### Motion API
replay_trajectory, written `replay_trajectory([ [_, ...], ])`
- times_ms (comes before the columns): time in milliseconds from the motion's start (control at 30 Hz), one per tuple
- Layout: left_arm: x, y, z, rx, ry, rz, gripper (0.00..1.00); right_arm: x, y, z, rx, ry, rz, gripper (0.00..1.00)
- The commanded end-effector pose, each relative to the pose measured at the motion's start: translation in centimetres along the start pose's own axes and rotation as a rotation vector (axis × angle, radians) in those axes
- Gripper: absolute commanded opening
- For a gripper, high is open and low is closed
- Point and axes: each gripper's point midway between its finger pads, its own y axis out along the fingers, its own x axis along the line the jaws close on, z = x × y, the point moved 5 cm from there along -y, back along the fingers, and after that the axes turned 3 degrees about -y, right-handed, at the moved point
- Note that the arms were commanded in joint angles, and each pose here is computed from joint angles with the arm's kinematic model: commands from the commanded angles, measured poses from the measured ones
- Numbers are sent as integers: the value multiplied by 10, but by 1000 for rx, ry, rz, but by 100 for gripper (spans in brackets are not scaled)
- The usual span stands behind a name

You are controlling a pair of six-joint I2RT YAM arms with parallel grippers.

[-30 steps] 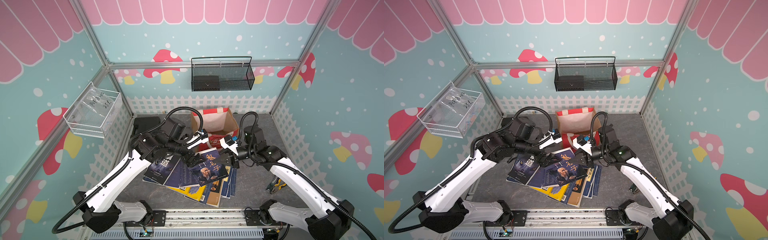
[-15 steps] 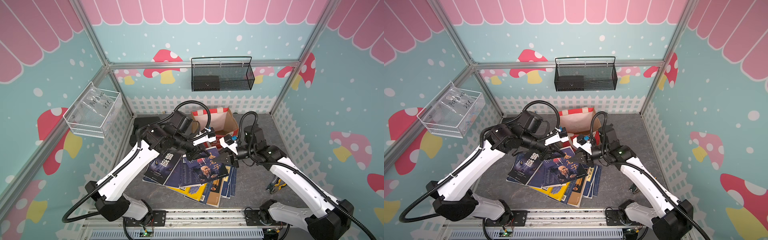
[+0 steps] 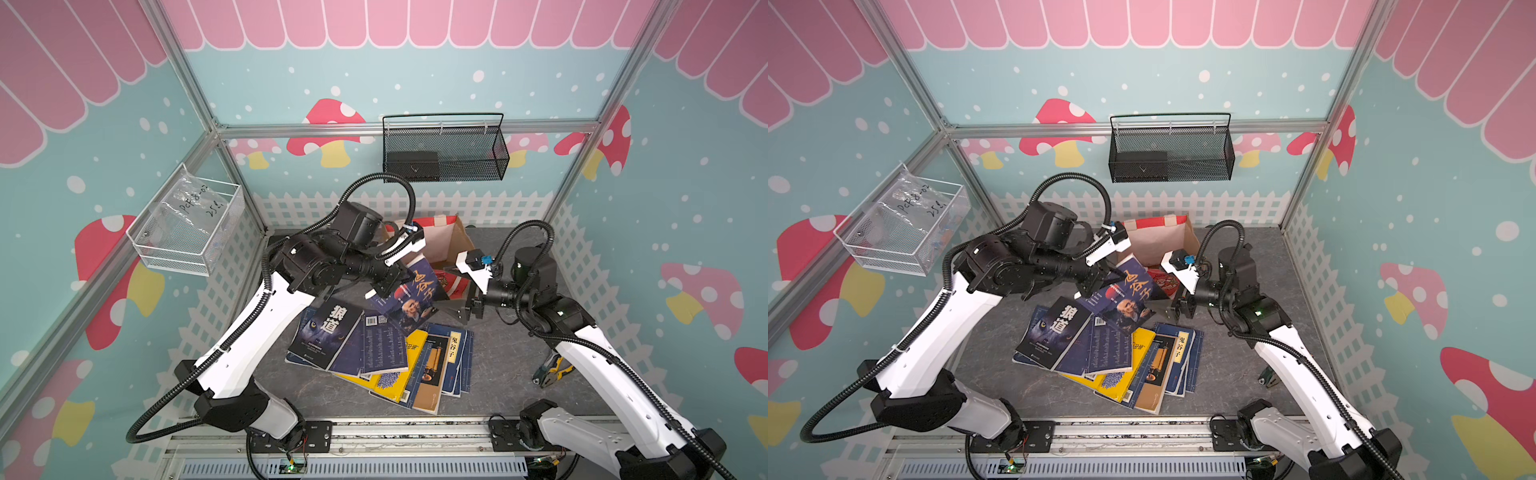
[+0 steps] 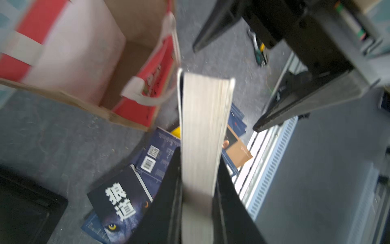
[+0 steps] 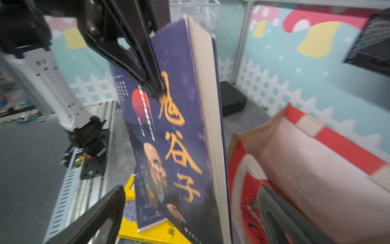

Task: Put the books into the canvas bag
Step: Pick up the book from the book, then adjust the canvas bag at the center of the board, then place the book in the canvas bag.

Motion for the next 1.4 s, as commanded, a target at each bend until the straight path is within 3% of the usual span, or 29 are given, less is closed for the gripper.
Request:
replay_trajectory([
  [0, 17, -16, -42, -156, -100, -148, 0, -38, -16, -1, 5, 99, 279, 99],
  [167, 40, -15, -80, -249, -246, -289, 0, -76, -34, 9, 57, 249, 538, 99],
  [433, 79, 3, -95, -377, -470, -472, 0, -95, -39, 21, 115, 278, 670, 99],
  [733, 92, 42, -79, -295, -531, -524, 0, -135, -26, 30, 206, 292, 798, 99],
  [900, 100, 57, -68, -247, -539, -602, 0, -164, -4, 43, 316, 303, 823, 96],
  [1100, 101, 65, -59, -209, -540, -655, 0, -189, 20, 61, 442, 305, 813, 84],
  [1367, 114, 80, -39, -120, -519, -788, 0, -205, 40, 82, 537, 338, 780, 49],
])
